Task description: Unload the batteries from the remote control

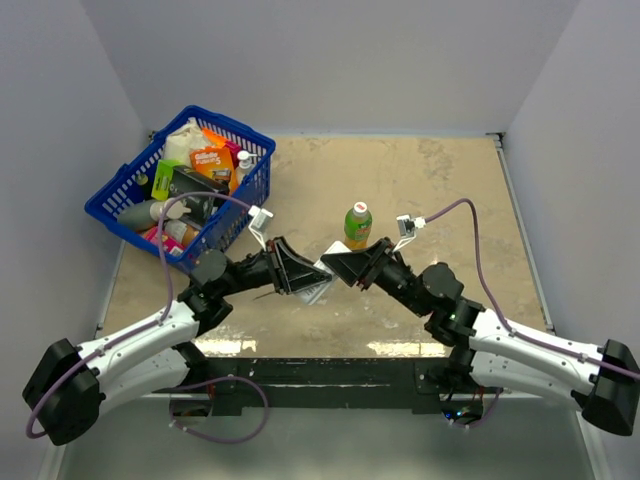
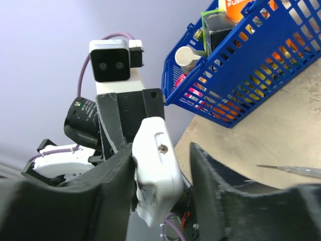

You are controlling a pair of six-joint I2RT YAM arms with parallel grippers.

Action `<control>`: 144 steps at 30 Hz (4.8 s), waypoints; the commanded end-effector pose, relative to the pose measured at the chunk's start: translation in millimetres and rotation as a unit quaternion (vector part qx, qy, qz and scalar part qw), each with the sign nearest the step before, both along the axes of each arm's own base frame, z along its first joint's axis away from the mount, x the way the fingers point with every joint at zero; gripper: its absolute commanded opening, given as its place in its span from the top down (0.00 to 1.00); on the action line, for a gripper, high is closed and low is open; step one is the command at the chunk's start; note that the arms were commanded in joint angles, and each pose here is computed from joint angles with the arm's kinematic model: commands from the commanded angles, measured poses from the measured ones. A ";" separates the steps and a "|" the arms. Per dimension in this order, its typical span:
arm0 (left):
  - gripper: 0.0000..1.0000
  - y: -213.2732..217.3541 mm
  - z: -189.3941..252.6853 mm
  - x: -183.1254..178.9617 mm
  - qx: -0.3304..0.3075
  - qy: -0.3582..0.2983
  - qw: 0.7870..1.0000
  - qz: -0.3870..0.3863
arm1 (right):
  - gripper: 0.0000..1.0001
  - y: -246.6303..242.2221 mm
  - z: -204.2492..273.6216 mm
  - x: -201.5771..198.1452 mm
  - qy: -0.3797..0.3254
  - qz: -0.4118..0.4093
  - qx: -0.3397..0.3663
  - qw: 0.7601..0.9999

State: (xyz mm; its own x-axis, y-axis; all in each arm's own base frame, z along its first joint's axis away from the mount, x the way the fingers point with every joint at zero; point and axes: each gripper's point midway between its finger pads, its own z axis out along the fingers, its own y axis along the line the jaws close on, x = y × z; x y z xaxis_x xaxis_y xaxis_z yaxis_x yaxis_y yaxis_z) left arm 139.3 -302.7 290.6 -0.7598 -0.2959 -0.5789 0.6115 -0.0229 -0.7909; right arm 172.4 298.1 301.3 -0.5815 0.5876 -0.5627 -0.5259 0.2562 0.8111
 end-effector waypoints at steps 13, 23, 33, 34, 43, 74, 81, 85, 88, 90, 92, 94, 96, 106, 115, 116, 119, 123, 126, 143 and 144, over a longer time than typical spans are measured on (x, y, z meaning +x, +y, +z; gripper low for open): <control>0.40 8.9 8.0 0.8 0.051 -0.101 0.993 0.031 | 1.00 -4.7 10.6 10.1 0.026 -0.029 -0.023 0.999; 0.55 47.3 -48.4 22.3 0.330 -0.260 0.906 0.043 | 1.00 -4.5 -52.2 5.1 0.110 0.109 -0.114 0.981; 0.51 70.6 -51.9 -3.8 0.302 -0.462 0.834 0.026 | 1.00 13.6 -87.4 -15.1 0.167 0.205 -0.115 0.958; 0.50 71.7 -51.8 -4.2 0.301 -0.468 0.831 0.028 | 1.00 15.2 -86.2 -14.7 0.163 0.207 -0.108 0.958; 0.40 63.1 -67.7 -14.3 0.268 -0.498 0.825 0.006 | 1.00 21.8 -113.6 -11.5 0.201 0.214 -0.112 0.949; 0.34 24.6 -116.2 -23.4 0.322 -0.541 0.777 -0.016 | 1.00 32.8 -132.6 -4.0 0.229 0.222 -0.117 0.940; 0.33 20.8 -119.5 -23.3 0.327 -0.547 0.770 -0.026 | 1.00 32.3 -136.4 -5.4 0.233 0.223 -0.117 0.940; 0.33 14.0 -114.5 -21.7 0.316 -0.555 0.769 -0.021 | 1.00 32.6 -136.7 -5.9 0.232 0.225 -0.117 0.939; 0.33 12.2 -113.8 -22.2 0.312 -0.557 0.770 -0.022 | 1.00 32.3 -136.8 -6.4 0.231 0.226 -0.117 0.939; 0.33 11.9 -113.8 -22.2 0.311 -0.559 0.769 -0.021 | 1.00 32.2 -137.9 -6.9 0.233 0.226 -0.118 0.938; 0.33 11.8 -114.8 -20.4 0.315 -0.559 0.766 -0.019 | 1.00 31.9 -137.5 -7.2 0.232 0.226 -0.118 0.939; 0.33 12.8 -119.7 -20.0 0.322 -0.559 0.763 -0.024 | 1.00 31.8 -136.9 -7.5 0.231 0.227 -0.117 0.939; 0.34 13.9 -121.8 -19.3 0.326 -0.561 0.761 -0.025 | 1.00 31.9 -136.6 -7.7 0.231 0.228 -0.117 0.939; 0.34 20.8 -131.8 -14.6 0.351 -0.566 0.745 -0.024 | 1.00 32.1 -135.0 -8.9 0.232 0.231 -0.113 0.938; 0.34 25.5 -137.0 -8.5 0.368 -0.565 0.739 -0.014 | 1.00 30.2 -133.5 -10.9 0.230 0.231 -0.112 0.939; 0.34 26.7 -138.6 -8.4 0.370 -0.564 0.738 -0.013 | 1.00 30.1 -133.3 -11.0 0.230 0.231 -0.112 0.939; 0.34 28.8 -140.0 -5.1 0.376 -0.565 0.735 -0.006 | 1.00 29.6 -132.5 -11.8 0.230 0.232 -0.111 0.939; 0.34 28.7 -136.6 0.8 0.383 -0.565 0.731 0.008 | 1.00 28.5 -134.1 -13.9 0.230 0.232 -0.111 0.938; 0.34 27.6 -131.6 3.1 0.379 -0.566 0.732 0.018 | 1.00 26.9 -137.9 -16.4 0.235 0.233 -0.112 0.937; 0.35 14.5 -126.4 9.1 0.371 -0.552 0.746 0.031 | 1.00 29.6 -149.6 -26.8 0.248 0.234 -0.109 0.934; 0.35 13.2 -126.5 9.0 0.370 -0.551 0.747 0.029 | 1.00 30.2 -148.6 -27.1 0.248 0.234 -0.108 0.934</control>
State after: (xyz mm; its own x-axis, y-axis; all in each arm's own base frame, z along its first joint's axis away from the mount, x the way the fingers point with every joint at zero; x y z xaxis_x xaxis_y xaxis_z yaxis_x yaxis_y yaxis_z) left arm 124.3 -282.3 138.6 0.2660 0.4405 -0.8574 0.9294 0.1189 0.3494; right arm 170.5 316.0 132.5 -0.9461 0.1871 -0.2645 -0.1788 0.3791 0.9079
